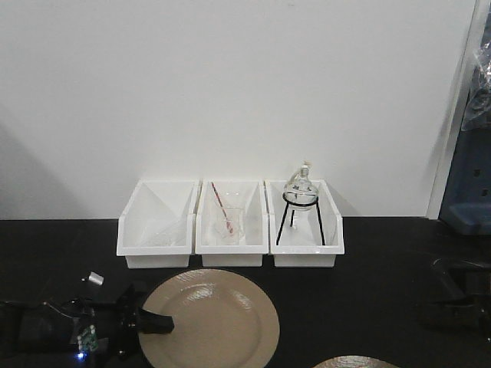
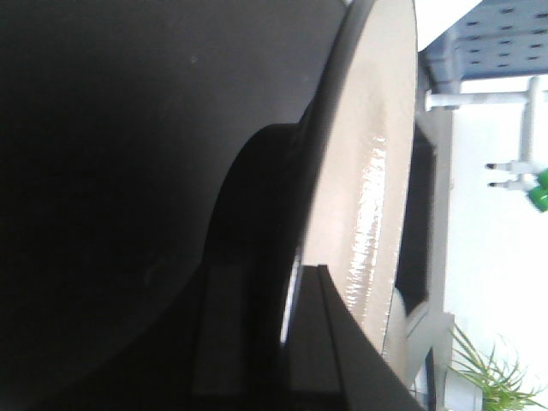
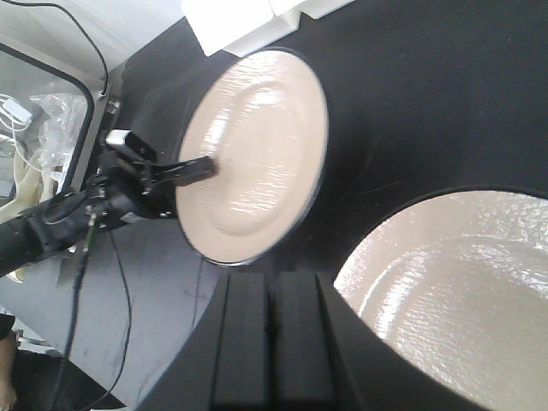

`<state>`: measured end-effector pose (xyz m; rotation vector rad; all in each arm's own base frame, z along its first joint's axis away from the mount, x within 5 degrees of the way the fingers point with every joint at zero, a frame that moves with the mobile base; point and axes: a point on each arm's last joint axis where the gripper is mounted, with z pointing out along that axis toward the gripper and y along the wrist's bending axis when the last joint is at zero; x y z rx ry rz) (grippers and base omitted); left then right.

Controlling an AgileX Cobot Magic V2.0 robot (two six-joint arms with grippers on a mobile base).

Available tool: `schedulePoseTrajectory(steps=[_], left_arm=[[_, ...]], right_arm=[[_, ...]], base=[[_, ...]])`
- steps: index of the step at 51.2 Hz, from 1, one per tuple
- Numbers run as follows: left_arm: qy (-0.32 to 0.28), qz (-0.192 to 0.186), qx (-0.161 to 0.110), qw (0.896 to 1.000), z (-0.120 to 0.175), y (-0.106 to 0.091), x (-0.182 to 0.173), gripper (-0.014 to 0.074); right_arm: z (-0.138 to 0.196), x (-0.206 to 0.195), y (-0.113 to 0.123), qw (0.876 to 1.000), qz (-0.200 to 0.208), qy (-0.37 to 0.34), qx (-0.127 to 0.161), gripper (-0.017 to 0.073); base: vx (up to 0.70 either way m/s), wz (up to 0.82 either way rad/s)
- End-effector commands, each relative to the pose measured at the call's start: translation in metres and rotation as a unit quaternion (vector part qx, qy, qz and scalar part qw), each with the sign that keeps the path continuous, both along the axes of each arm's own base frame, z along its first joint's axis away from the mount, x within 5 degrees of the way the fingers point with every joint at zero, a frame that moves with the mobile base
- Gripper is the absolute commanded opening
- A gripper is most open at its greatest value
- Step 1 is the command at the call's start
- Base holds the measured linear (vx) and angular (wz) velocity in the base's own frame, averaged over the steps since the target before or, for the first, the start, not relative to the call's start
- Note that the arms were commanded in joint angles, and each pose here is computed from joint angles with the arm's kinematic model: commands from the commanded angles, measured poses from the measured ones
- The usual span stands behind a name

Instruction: Arrange circular plates on left workspace

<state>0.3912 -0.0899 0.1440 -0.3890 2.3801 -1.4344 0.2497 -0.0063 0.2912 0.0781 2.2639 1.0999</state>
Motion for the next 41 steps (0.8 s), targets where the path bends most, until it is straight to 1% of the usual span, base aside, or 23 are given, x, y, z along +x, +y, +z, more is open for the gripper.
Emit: schedulePoseTrajectory(steps=[1, 5, 10, 17, 18, 20, 22, 25, 31, 36, 41], left_arm=[[-0.031, -0.007, -0.064, 0.997, 0.033, -0.013, 0.005, -0.0003], [-0.023, -0.01, -0.06, 0.998, 0.025, -0.018, 0.006, -0.0003], [-0.021, -0.011, -0.047, 0.999, 0.017, -0.021, 0.006, 0.0003], [-0.041, -0.02, -0.027, 0.999, 0.015, -0.022, 0.007, 0.0053], [-0.048, -0.027, -0.021, 0.998, 0.014, -0.022, 0.006, 0.0122], [-0.05, -0.031, -0.018, 0.998, 0.014, -0.022, 0.006, 0.0153], [-0.05, -0.034, -0.016, 0.998, 0.014, -0.022, 0.005, 0.0213], [-0.051, -0.04, -0.011, 0.998, 0.013, -0.022, 0.004, 0.0281], [-0.059, -0.064, 0.011, 0.996, 0.01, -0.022, 0.002, 0.0444], [-0.078, -0.092, 0.035, 0.992, 0.009, -0.022, -0.001, 0.0522], [-0.095, -0.111, 0.053, 0.988, 0.009, -0.021, -0.002, 0.0558]], right_arm=[[0.019, 0.0, 0.002, 0.999, 0.0, -0.038, 0.02, 0.0012], [0.019, 0.0, 0.002, 0.999, 0.0, -0.038, 0.02, 0.0012], [0.019, 0.0, 0.002, 0.999, 0.0, -0.038, 0.02, 0.0012], [0.019, 0.0, 0.002, 0.999, 0.001, -0.038, 0.02, 0.0012], [0.019, 0.0, 0.002, 0.999, 0.001, -0.038, 0.02, 0.0012], [0.019, 0.0, 0.002, 0.999, 0.001, -0.038, 0.02, 0.0012], [0.019, 0.0, 0.002, 0.999, 0.001, -0.038, 0.02, 0.0012], [0.019, 0.0, 0.002, 0.999, 0.001, -0.038, 0.02, 0.0012], [0.019, 0.0, 0.002, 0.999, 0.001, -0.038, 0.02, 0.0012], [0.019, 0.0, 0.002, 0.999, 0.001, -0.038, 0.02, 0.0012], [0.019, 0.0, 0.002, 0.999, 0.001, -0.038, 0.02, 0.0012]], base=[[0.0, 0.0], [0.0, 0.0], [0.0, 0.0], [0.0, 0.0], [0.0, 0.0], [0.0, 0.0], [0.0, 0.0], [0.0, 0.0], [0.0, 0.0], [0.0, 0.0], [0.0, 0.0]])
